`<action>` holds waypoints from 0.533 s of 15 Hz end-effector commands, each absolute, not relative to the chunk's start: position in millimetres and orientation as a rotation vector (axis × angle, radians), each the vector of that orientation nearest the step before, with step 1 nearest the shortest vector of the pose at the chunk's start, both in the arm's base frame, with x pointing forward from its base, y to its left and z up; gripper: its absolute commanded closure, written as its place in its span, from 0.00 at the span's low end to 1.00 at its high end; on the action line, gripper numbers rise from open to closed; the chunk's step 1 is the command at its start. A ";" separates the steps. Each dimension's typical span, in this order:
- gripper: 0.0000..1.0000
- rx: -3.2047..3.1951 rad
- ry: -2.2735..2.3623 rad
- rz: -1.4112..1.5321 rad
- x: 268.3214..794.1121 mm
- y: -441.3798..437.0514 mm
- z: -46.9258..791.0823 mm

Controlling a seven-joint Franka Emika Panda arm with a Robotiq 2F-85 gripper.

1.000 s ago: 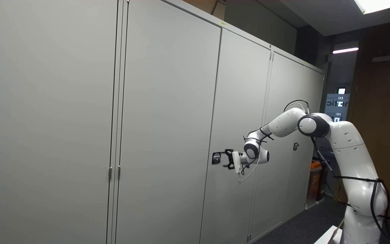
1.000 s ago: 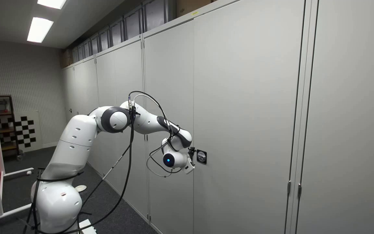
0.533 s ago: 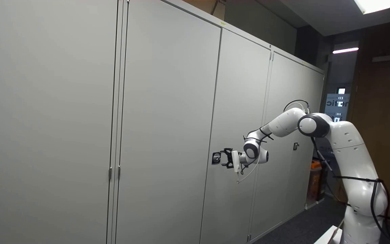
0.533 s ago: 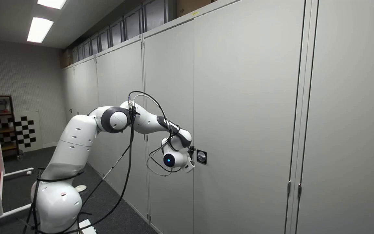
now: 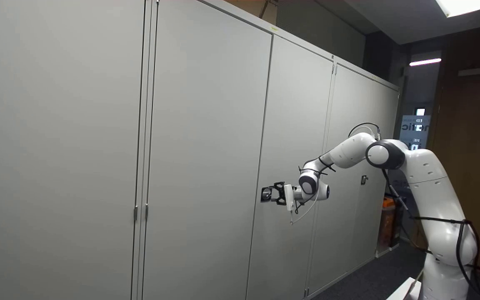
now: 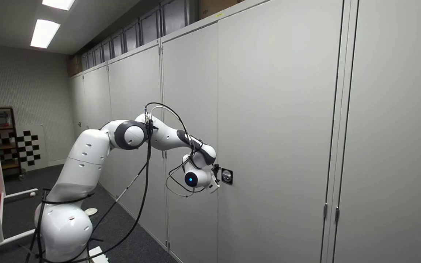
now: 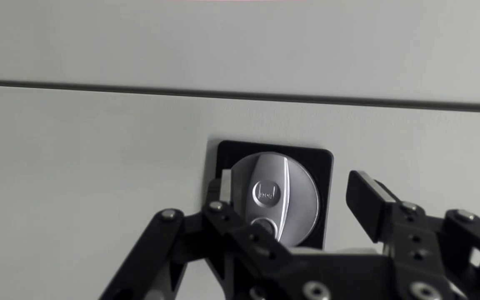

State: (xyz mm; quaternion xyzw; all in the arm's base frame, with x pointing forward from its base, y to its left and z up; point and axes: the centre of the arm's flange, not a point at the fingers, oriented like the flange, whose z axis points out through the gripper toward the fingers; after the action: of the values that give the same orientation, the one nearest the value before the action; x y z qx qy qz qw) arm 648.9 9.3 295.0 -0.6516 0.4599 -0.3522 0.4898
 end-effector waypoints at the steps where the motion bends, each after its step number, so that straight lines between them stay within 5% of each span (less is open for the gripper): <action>1: 0.25 -1.542 1.118 -0.867 673.2 7.7 297.2; 8: 0.21 -1.523 1.109 -0.863 689.8 11.0 281.8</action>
State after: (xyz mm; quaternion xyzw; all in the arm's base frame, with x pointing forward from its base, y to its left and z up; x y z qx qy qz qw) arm 675.0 11.1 283.8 -0.6478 0.4572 -0.3565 0.4942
